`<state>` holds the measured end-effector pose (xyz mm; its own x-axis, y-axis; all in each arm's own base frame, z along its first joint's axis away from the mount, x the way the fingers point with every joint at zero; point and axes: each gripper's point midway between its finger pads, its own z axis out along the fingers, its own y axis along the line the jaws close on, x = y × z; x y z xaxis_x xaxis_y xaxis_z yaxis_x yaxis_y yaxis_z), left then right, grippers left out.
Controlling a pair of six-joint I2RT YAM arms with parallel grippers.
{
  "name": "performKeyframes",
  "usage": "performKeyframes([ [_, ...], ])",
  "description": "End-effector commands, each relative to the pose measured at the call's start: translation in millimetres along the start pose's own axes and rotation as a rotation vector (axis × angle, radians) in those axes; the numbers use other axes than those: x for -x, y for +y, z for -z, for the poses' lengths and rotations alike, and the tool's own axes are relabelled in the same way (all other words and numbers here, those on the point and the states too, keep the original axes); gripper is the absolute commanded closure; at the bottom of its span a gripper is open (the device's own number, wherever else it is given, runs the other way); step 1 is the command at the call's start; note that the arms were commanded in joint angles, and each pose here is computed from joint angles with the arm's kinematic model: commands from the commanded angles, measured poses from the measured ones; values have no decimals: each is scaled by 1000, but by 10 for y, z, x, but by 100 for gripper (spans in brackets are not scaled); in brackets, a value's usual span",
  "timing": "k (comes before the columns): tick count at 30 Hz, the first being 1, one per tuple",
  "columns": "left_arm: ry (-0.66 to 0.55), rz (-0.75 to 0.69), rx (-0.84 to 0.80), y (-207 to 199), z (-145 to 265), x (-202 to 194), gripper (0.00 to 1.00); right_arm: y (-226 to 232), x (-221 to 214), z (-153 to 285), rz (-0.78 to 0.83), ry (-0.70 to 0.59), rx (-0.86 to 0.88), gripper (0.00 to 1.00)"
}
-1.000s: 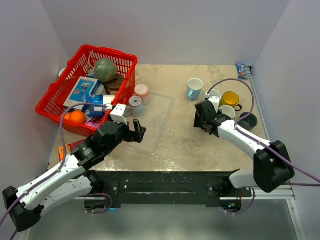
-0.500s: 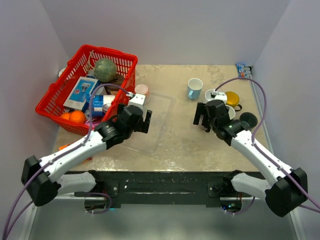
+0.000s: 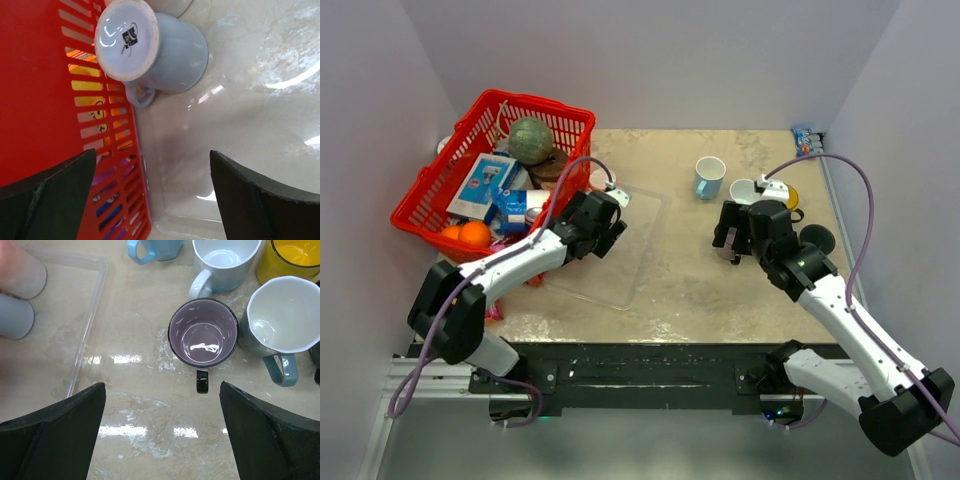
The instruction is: Turn the mug right side up
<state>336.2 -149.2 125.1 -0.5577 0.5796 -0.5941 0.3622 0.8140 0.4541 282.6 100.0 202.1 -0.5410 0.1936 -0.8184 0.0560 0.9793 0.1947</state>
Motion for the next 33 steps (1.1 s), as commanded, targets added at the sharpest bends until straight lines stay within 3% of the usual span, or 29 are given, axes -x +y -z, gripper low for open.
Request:
performKeyframes([
  [1, -54, -118, -56, -24, -238, 256, 1, 72, 218, 116, 1, -42, 32, 1],
  [11, 7, -88, -43, 217, -723, 317, 3, 123, 286, 98, -11, -47, 41, 2],
  [15, 27, -132, -80, 122, -858, 242, 4, 103, 288, 74, -9, -43, 22, 2],
  [19, 73, -106, -124, 40, -980, 151, 11, 95, 277, 64, -13, -40, 15, 3],
  [25, 101, -26, -181, -49, -974, 170, 22, 102, 239, 39, -19, -27, 16, 4],
  [33, 118, 104, -281, -273, -883, 157, 25, 81, 207, 60, -26, -25, 15, 5],
])
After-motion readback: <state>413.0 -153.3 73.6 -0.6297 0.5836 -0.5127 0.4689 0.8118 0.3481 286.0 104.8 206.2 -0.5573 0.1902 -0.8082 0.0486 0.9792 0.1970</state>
